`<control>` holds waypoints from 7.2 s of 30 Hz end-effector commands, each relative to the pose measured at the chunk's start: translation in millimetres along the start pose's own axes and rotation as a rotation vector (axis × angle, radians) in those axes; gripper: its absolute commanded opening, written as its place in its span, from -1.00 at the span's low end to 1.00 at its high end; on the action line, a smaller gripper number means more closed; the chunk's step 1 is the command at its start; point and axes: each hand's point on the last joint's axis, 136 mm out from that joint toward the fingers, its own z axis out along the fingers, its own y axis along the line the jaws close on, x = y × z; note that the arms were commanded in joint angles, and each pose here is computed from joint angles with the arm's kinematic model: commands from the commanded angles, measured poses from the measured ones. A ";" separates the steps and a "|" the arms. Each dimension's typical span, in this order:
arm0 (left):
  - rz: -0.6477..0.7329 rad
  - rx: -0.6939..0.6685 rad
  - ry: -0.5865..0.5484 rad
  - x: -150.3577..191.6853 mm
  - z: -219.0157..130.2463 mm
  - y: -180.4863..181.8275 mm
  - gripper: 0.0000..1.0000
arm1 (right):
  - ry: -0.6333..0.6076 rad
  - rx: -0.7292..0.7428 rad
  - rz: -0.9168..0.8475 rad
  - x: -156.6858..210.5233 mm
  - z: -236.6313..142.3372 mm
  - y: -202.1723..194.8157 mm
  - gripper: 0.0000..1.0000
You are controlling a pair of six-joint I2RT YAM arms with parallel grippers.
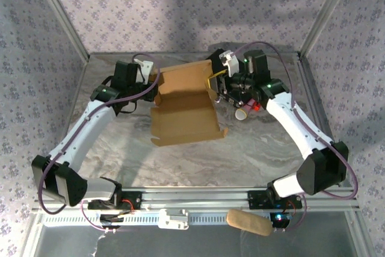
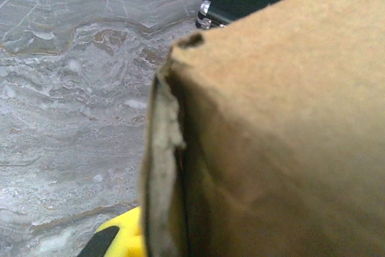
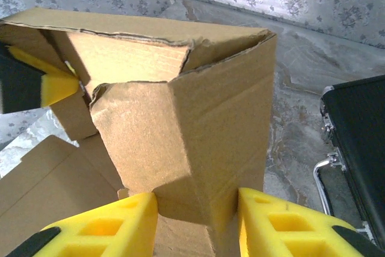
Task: Fold the paper box
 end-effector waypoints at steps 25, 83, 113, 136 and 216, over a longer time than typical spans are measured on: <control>0.101 0.191 -0.134 -28.7 -27.0 -61.0 -1.00 | -0.072 0.020 0.032 -19.2 24.8 -6.5 -0.55; -0.028 0.022 0.028 40.8 58.9 -6.5 -1.00 | 0.174 0.179 0.133 116.2 124.8 -36.4 -0.73; -0.022 -0.318 0.167 98.8 115.0 56.0 -1.00 | 0.214 0.287 0.145 165.9 163.3 -60.5 -0.34; -0.026 -0.359 0.153 94.0 117.4 62.6 -1.00 | 0.237 0.338 0.123 174.2 168.2 -68.9 -0.50; -0.022 -0.375 0.170 80.1 105.1 59.1 -1.00 | 0.165 -0.053 0.341 148.5 115.4 -38.5 0.56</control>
